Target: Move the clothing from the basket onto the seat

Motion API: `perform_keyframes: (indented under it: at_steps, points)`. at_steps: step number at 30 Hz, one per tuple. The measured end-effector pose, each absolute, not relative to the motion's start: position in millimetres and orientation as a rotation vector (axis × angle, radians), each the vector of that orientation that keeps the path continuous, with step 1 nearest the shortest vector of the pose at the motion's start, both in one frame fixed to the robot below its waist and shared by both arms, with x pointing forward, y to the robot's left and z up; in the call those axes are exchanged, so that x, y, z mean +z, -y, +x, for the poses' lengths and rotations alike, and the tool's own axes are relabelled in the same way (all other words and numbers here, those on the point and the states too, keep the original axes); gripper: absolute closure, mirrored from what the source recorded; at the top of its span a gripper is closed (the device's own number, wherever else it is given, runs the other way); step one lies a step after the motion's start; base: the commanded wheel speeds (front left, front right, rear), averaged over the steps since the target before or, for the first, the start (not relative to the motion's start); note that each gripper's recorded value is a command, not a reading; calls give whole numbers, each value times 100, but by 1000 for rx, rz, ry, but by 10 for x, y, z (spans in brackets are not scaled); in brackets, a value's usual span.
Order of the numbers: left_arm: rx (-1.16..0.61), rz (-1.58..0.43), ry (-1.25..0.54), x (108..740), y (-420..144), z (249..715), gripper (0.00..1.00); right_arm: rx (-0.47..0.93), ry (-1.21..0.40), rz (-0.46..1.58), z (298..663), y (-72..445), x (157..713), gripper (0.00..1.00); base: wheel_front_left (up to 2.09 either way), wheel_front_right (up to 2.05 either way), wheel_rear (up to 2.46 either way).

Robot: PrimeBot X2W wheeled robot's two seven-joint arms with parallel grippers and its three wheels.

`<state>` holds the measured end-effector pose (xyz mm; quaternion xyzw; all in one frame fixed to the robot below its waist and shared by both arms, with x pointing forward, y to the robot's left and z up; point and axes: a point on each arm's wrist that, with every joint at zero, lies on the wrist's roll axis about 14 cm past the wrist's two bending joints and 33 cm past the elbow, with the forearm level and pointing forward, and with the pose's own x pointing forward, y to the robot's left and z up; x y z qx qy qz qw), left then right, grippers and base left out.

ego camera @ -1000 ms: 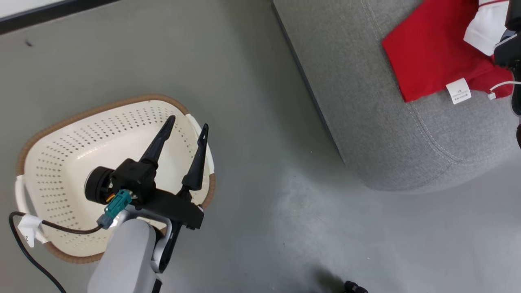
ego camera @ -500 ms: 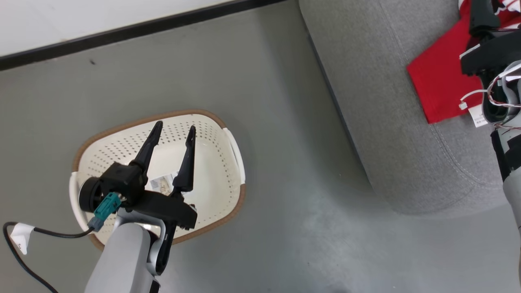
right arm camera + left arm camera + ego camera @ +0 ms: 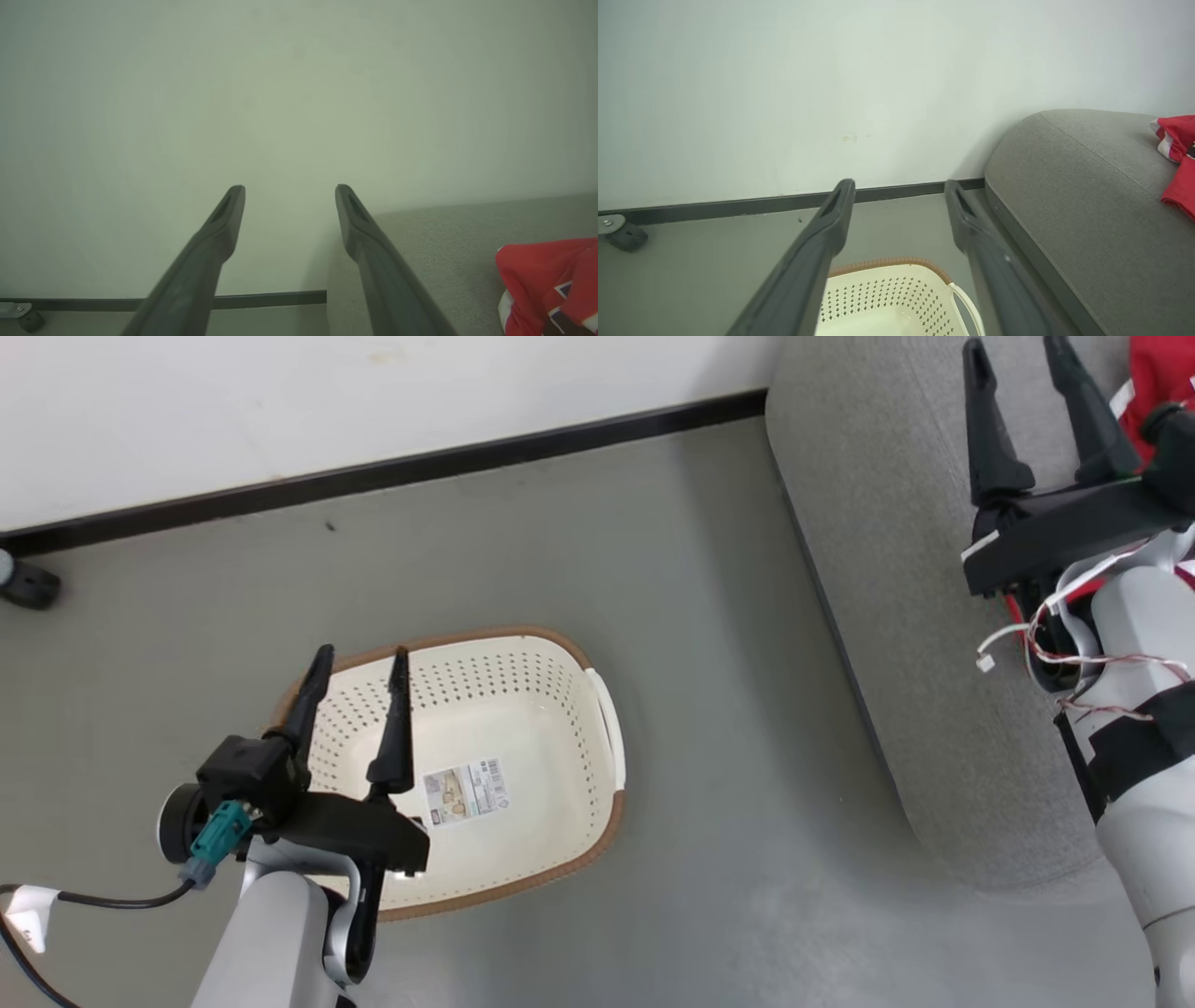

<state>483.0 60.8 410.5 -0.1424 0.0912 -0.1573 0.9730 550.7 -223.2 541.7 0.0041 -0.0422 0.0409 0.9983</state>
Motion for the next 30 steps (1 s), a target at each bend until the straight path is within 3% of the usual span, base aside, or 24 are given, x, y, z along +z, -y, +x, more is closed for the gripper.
perform_keyframes:
  at_steps: [17, 30]
  points:
    - [-81, -255, -138, 4336, -1345, 4562, 0, 220, 77, 109, 5132, 1575, 5367, 0, 0, 0, 0]
    - [26, -233, -127, 4404, -1669, 4264, 0, 255, 37, 135, 4773, 1394, 5209, 0, 0, 0, 0]
